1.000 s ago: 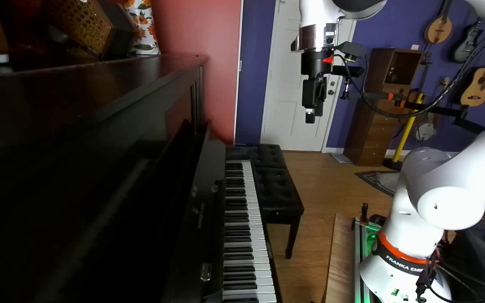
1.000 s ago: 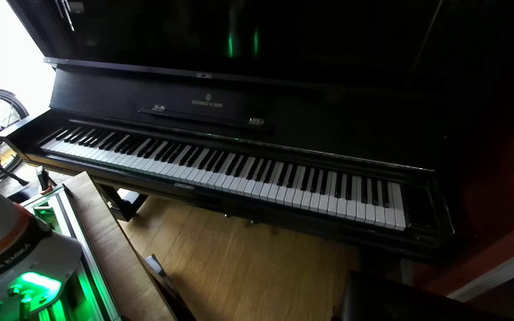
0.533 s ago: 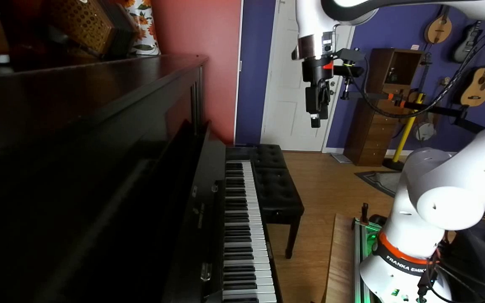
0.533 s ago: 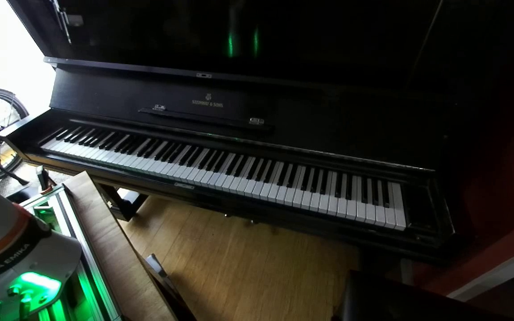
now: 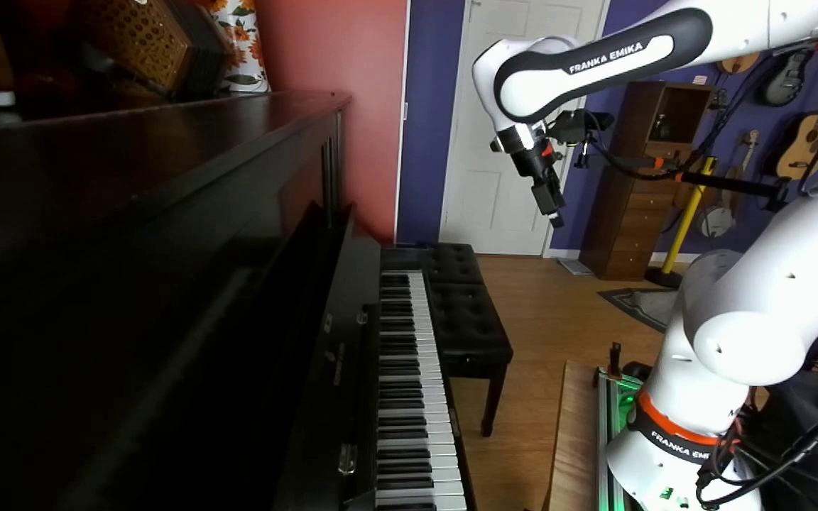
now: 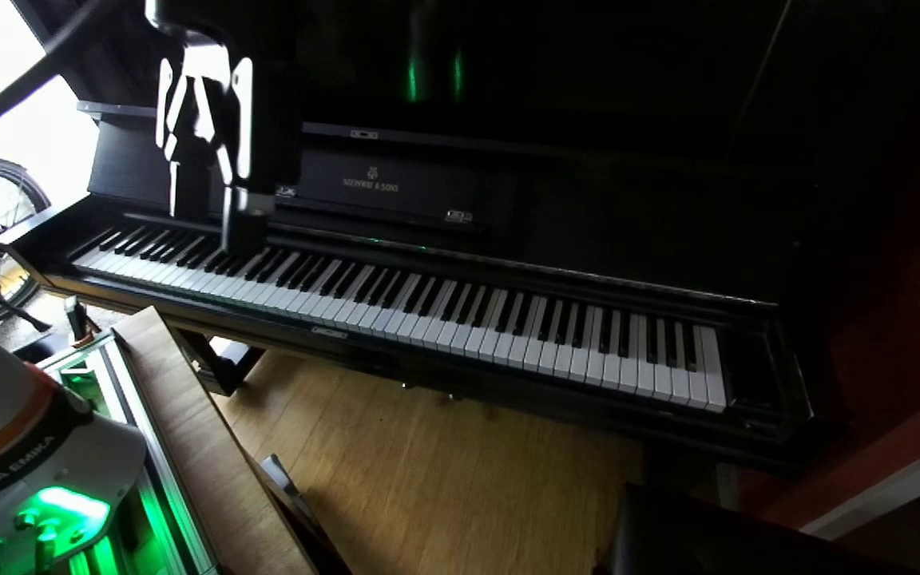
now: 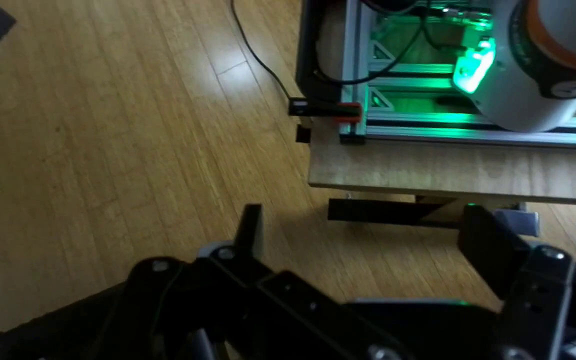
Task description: Press a white key on the right keys of the piano
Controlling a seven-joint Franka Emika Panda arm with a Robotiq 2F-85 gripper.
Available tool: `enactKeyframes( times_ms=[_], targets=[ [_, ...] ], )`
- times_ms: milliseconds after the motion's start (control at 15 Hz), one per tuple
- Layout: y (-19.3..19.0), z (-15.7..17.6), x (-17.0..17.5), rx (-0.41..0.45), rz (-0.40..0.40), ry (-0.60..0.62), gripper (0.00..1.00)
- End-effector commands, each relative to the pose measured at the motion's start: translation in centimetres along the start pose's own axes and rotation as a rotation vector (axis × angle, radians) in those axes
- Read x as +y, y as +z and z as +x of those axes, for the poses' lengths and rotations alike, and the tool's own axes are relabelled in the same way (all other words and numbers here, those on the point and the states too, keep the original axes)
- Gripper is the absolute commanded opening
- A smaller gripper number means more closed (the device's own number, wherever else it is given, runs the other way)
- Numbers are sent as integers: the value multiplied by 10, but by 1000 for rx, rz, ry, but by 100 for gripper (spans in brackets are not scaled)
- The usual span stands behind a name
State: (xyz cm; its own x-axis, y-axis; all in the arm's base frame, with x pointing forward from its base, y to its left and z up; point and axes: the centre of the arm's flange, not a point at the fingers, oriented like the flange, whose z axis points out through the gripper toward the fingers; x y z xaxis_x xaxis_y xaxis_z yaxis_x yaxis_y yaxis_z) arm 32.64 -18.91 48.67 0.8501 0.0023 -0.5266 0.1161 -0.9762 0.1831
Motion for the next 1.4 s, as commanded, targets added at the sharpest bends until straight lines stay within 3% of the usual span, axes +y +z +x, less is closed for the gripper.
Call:
enactKeyframes(
  times_ms=[0,600,733,933,1133,1333],
  targets=[
    [5,5,8,-6,-18,-14,100],
    [17,20,22,9,-46,-60,100],
    [22,38,32,92,-101,-126,100],
    [27,74,44,289,-153,-204,100],
    [39,103,49,452,-110,-269,100],
    [57,126,55,543,-41,-318,100]
  ],
)
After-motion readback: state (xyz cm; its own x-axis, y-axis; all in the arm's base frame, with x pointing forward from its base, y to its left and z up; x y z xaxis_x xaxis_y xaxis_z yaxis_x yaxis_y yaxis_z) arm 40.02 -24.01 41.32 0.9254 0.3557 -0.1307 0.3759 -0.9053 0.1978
